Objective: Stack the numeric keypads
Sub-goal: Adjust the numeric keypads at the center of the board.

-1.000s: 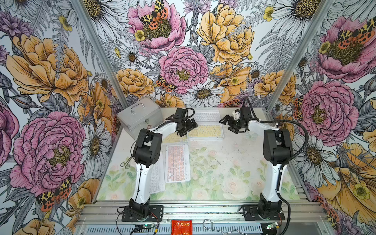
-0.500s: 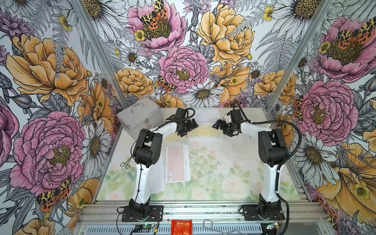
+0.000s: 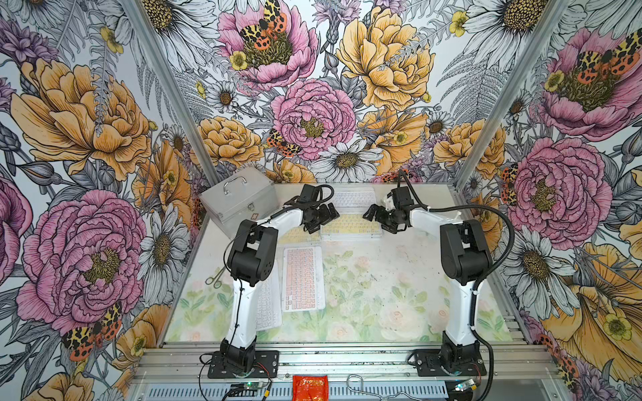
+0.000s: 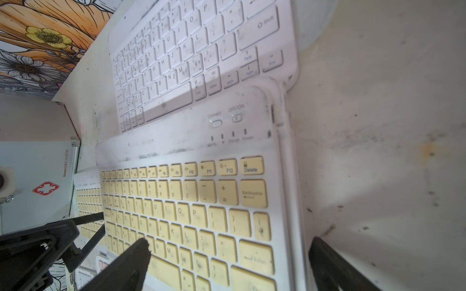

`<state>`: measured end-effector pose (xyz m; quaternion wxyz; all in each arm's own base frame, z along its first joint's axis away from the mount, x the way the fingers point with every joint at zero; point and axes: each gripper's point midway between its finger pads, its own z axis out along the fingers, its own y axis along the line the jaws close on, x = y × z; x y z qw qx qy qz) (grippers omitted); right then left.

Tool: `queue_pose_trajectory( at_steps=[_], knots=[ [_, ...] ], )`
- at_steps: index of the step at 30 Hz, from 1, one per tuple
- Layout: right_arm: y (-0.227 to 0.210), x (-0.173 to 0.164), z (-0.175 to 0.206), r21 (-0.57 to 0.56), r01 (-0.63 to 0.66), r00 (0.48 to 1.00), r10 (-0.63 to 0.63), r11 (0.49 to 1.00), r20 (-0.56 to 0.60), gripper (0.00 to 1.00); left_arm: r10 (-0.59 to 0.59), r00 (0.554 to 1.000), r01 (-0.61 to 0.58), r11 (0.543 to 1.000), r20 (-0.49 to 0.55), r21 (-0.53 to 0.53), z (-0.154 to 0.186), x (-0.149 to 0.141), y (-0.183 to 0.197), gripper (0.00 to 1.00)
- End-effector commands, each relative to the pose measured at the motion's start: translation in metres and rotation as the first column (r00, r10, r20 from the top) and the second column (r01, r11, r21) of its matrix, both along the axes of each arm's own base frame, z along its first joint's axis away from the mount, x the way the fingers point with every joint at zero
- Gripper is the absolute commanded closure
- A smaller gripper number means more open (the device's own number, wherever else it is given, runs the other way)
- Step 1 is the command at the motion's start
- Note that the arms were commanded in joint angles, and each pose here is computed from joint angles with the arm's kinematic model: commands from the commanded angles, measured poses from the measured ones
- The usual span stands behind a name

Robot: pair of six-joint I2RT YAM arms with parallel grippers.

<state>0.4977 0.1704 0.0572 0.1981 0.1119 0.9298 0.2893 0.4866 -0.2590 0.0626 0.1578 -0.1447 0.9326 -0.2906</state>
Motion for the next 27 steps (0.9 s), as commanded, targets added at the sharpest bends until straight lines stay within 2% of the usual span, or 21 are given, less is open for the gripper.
queue_pose_trajectory(
  at_steps=[1, 6, 14, 21, 27],
  knots=[
    [0.005, 0.01, 0.024, -0.001, 0.01, 0.999, -0.01, 1.0, 0.053, 0.0, 0.004, 0.999, -0.003, 1.0, 0.052, -0.025, 0.026, 0.006, -0.009, 0.01],
    [0.008, 0.01, 0.028, 0.001, 0.001, 0.998, -0.001, 1.0, 0.062, 0.0, 0.006, 0.998, -0.005, 1.0, 0.056, -0.028, 0.03, 0.006, -0.006, 0.01],
    [-0.002, 0.0, 0.038, -0.067, -0.012, 0.996, 0.018, 0.998, 0.082, 0.0, 0.041, 0.998, -0.041, 0.999, 0.054, -0.001, 0.037, -0.007, 0.026, 0.01],
    [-0.021, -0.03, 0.045, -0.157, -0.01, 0.995, 0.025, 0.988, 0.1, 0.0, 0.022, 0.999, -0.022, 1.0, 0.034, 0.001, 0.037, -0.032, 0.031, 0.01],
    [-0.046, -0.075, 0.019, -0.31, -0.018, 1.0, 0.023, 0.951, 0.014, 0.0, 0.009, 1.0, -0.008, 0.999, 0.025, -0.047, 0.041, -0.048, 0.026, 0.01]
  ],
)
